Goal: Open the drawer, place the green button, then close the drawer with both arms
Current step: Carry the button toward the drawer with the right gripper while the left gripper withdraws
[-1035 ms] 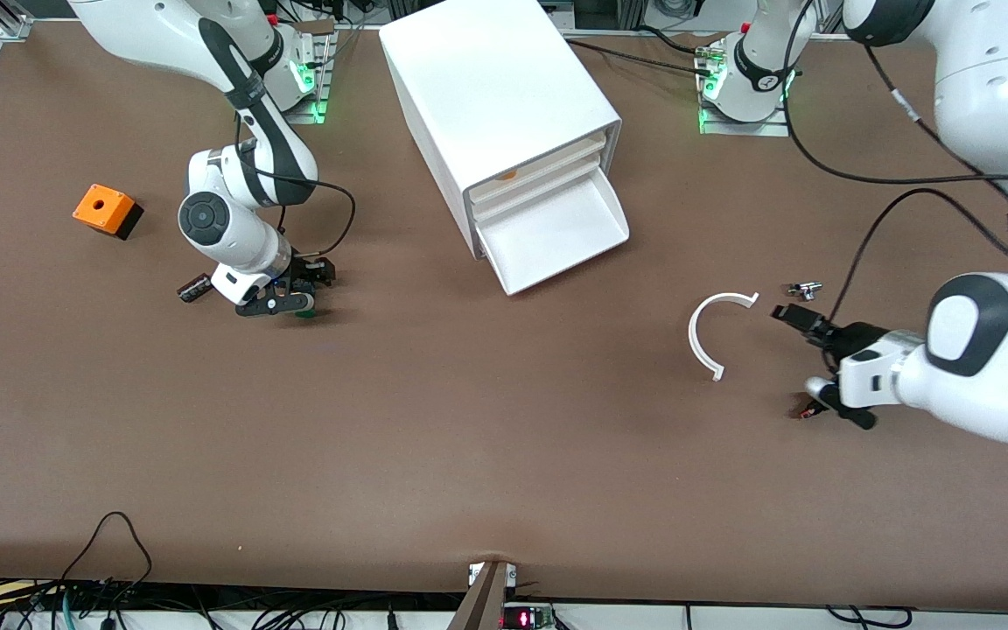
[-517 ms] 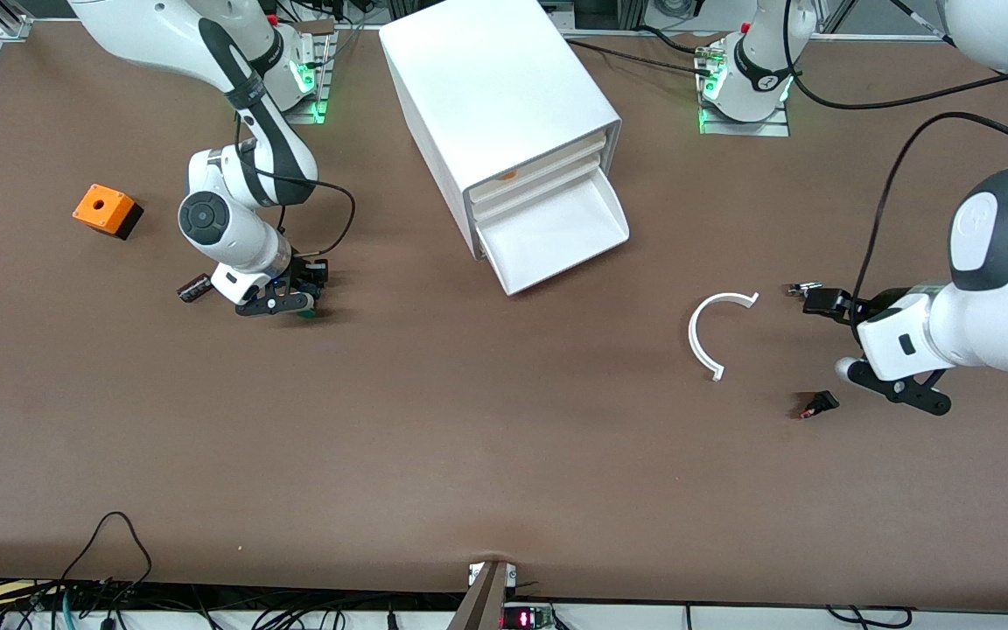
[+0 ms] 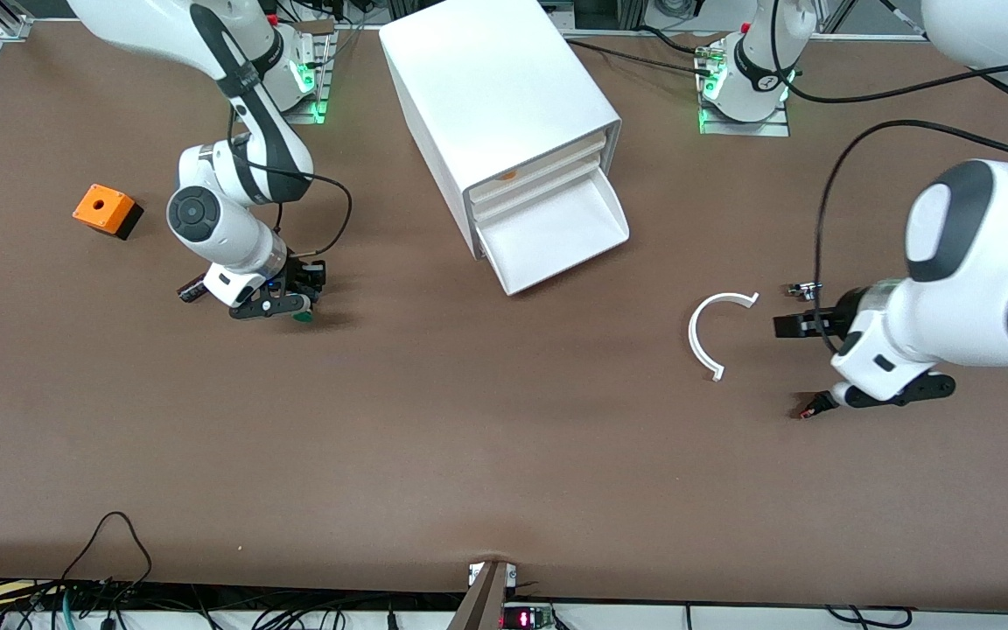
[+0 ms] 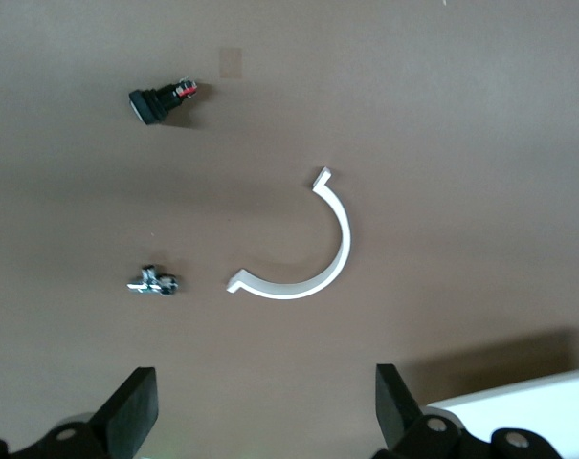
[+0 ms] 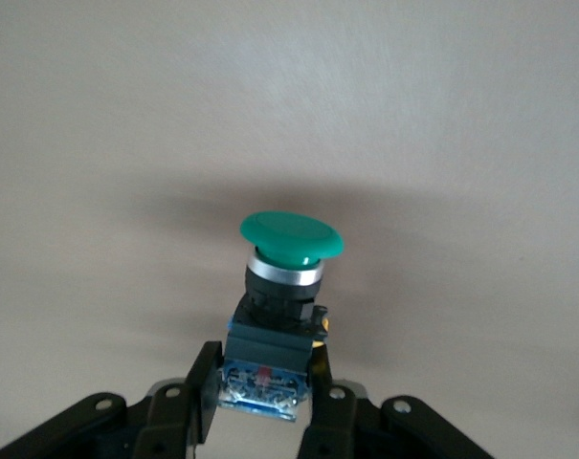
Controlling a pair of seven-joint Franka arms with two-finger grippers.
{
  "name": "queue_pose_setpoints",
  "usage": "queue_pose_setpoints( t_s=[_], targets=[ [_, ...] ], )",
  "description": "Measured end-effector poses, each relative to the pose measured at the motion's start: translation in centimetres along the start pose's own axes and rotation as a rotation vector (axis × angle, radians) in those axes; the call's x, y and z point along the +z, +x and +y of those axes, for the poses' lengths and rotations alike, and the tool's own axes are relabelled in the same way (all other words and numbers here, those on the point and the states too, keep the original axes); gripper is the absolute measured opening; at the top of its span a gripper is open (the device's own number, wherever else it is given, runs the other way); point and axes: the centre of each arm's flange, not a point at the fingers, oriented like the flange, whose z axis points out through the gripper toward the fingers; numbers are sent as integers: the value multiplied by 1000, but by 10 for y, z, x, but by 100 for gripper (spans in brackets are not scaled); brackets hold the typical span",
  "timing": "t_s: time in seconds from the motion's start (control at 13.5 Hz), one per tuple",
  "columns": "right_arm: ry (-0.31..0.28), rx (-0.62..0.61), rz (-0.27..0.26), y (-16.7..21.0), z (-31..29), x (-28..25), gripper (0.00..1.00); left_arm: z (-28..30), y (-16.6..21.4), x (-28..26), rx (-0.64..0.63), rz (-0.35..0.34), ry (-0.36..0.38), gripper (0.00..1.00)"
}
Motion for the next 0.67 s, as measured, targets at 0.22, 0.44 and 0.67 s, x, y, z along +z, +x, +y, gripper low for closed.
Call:
queue_pose_setpoints(
  t_s=[0.22, 0.44, 0.67],
  targets=[
    [16, 4, -24, 36, -42, -87, 41, 10, -7, 0, -62, 16, -3, 100],
    [101, 83, -12, 56, -134, -144, 41, 6, -5, 16, -73, -5, -2, 100],
    [128, 182, -25, 55, -247, -127, 41, 7, -8, 16, -74, -6, -4, 100]
  ],
)
